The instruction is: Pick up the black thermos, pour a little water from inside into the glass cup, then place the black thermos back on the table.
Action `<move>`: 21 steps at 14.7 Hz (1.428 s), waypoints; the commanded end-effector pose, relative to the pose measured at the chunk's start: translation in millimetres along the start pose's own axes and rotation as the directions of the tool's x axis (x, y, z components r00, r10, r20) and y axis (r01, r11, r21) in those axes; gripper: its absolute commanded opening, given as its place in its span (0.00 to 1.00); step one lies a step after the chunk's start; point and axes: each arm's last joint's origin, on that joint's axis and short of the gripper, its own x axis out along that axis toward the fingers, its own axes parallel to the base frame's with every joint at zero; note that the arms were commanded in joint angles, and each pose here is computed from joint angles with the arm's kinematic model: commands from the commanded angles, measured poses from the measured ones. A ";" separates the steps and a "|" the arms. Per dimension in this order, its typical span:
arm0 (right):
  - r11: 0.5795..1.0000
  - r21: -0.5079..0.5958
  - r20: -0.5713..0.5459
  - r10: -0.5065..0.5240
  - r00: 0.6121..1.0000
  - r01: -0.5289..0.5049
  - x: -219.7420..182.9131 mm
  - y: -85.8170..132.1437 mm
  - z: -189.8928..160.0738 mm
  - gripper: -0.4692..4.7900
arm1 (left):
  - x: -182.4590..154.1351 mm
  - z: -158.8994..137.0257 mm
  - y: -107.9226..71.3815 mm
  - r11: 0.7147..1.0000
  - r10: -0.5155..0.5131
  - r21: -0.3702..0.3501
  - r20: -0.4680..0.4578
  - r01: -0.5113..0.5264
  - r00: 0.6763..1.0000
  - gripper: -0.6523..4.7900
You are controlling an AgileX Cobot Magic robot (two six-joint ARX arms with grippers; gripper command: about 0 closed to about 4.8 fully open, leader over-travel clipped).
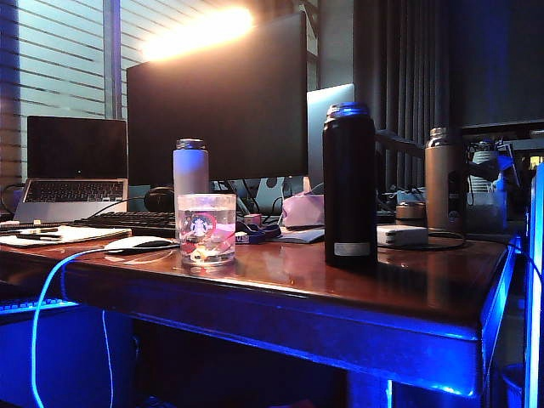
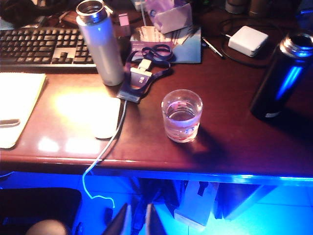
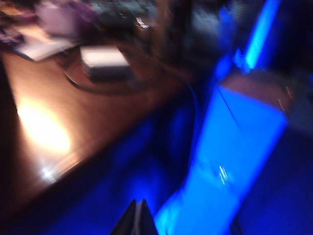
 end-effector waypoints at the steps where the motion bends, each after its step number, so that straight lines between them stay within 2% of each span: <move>1: 1.000 0.005 -0.025 -0.007 1.000 0.007 0.3 -0.7 -3.2 0.08 | -1.3 1.2 -0.4 1.000 -0.001 0.001 0.010 0.001 1.000 0.23; 12: 1.000 0.006 -0.019 -0.003 1.000 0.003 0.3 -0.6 -2.7 0.08 | -1.4 1.7 0.0 1.000 0.005 0.009 0.014 -0.005 1.000 0.23; 15: 1.000 0.006 -0.019 -0.003 1.000 0.003 0.3 -0.6 -2.7 0.08 | -4.9 1.4 3.3 0.985 0.163 0.050 -0.020 -0.162 0.986 0.20; 16: 1.000 0.006 -0.019 -0.003 1.000 0.003 0.3 -0.6 -2.7 0.08 | -10.5 2.3 1.7 0.978 0.198 0.062 0.021 -0.199 0.980 0.11; 17: 1.000 0.006 -0.019 -0.003 1.000 0.003 0.3 -0.6 -2.7 0.08 | -17.2 2.0 -1.1 0.969 0.228 0.074 0.108 -0.237 0.968 0.11; 19: 1.000 0.006 -0.019 -0.003 1.000 0.003 0.3 -0.6 -2.7 0.08 | -26.0 -9.8 -6.0 0.947 0.275 0.088 0.277 -0.309 0.921 0.11; 20: 1.000 0.006 -0.019 -0.003 1.000 0.003 0.3 -0.6 -2.6 0.08 | -25.9 -22.2 -8.5 0.941 0.295 0.062 0.336 -0.333 0.895 0.11; 21: 1.000 0.006 -0.019 -0.003 1.000 0.003 0.3 -0.6 -2.6 0.08 | -23.2 -36.4 -11.2 0.941 0.307 0.027 0.354 -0.338 0.883 0.11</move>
